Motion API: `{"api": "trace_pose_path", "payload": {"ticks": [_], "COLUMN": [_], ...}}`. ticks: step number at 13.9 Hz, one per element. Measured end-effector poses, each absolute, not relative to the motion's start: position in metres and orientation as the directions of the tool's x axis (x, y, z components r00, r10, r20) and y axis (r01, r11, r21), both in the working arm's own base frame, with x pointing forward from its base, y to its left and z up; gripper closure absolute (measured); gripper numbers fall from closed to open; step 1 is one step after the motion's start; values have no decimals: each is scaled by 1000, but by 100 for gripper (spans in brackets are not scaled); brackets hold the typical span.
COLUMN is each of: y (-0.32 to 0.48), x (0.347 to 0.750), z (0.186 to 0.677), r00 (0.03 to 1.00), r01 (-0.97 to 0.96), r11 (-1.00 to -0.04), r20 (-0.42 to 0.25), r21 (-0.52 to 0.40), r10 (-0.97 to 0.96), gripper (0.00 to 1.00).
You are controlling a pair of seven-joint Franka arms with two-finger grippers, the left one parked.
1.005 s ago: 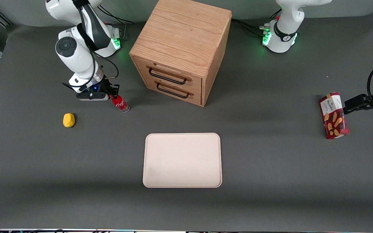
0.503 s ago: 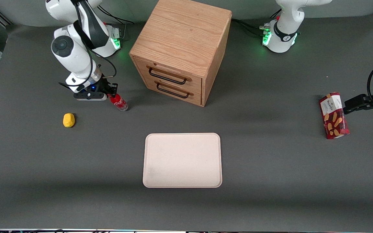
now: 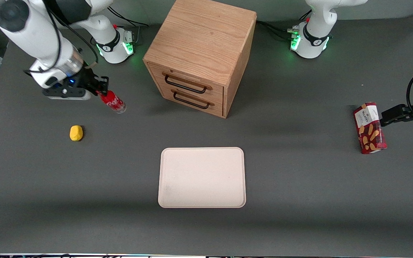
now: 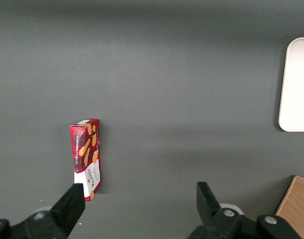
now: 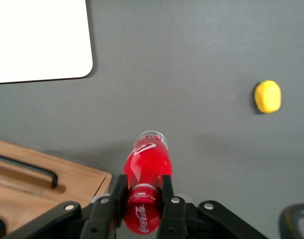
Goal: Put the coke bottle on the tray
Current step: 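Lift the bottle and carry it onto the cream tray's corner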
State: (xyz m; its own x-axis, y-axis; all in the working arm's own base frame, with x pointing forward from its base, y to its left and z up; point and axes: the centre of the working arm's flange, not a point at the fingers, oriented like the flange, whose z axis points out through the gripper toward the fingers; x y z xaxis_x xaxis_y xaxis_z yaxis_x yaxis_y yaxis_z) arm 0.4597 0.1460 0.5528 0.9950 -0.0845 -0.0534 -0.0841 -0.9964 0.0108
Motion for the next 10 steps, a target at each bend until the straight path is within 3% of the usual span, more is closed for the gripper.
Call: {"api": "trace_pose_path", "payload": {"ticks": [4,7,10], "y": [142,149,168], "x": [458,474,514], "z": [623,636,647], "r00": [995,995,991], "r01": [-91,-94,-108], "r11": [-996,-996,-994], "r20": [-41,-35,-80], "r21": [4,2,-27], "r10": [-91,-94,-106], "gripper": [69,69,69]}}
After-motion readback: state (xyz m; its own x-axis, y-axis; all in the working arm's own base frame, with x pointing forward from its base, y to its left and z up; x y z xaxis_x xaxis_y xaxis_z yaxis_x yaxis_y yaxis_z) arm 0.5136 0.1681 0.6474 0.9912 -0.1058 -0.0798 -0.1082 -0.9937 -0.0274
